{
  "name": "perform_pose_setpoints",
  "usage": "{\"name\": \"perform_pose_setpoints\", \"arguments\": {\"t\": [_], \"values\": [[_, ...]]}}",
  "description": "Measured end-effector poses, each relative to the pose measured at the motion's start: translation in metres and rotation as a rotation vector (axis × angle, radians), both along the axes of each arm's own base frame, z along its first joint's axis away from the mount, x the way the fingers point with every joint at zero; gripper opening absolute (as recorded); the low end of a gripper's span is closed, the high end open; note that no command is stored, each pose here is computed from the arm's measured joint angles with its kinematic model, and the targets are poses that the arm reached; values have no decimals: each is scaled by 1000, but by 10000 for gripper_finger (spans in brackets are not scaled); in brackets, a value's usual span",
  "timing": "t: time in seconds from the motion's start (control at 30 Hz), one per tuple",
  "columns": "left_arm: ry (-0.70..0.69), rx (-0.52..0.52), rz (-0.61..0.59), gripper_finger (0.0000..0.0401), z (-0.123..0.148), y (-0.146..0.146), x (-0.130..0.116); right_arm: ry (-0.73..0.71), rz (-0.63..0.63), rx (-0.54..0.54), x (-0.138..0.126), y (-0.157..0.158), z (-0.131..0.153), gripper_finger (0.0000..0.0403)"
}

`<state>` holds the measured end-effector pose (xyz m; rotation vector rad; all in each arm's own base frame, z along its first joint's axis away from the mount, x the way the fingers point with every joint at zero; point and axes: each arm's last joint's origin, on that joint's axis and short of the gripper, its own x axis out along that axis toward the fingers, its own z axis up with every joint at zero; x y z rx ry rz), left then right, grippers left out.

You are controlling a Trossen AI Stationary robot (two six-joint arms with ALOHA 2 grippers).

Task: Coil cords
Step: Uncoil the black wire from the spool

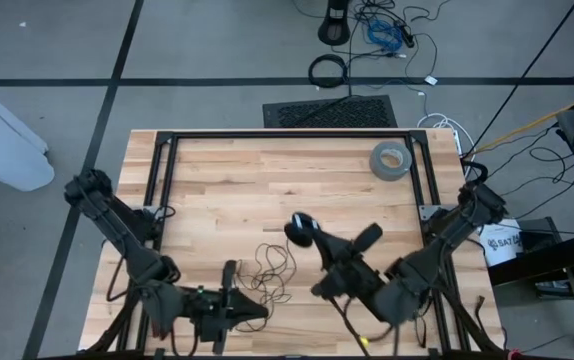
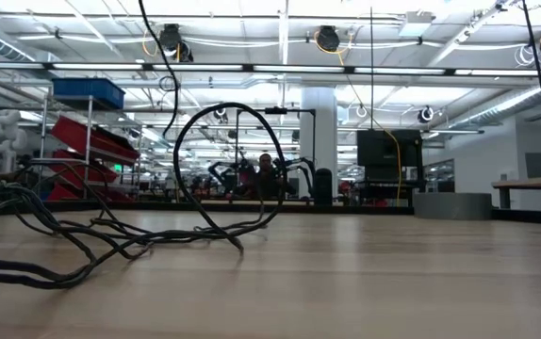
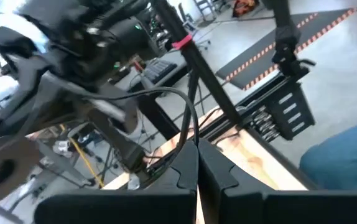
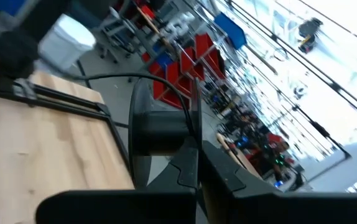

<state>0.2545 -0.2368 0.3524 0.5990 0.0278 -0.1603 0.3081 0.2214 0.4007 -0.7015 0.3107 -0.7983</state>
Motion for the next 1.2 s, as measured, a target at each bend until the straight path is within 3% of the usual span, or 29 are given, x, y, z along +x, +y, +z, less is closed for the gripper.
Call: {"name": "perform_pose_setpoints", "arguments": {"t": [0.1,0.3,0.43,0.7,0.9,1.2], "values": [[6,1,-3,0,-2,5,7,2,-10,-4,8,-12,2,0],[38,-39,-191,0,-5,8,16,15,-58,-17,23,-36,2,0],[72,-20,-231,0,-17,6,25,16,-102,-18,30,-53,4,0],[118,-8,-90,5,-36,19,49,-39,-70,-9,32,-78,23,0],[117,23,106,45,-38,28,52,-83,-51,-1,19,-85,42,0],[117,49,147,95,-39,17,41,-106,-38,6,-1,-91,60,0]]}}
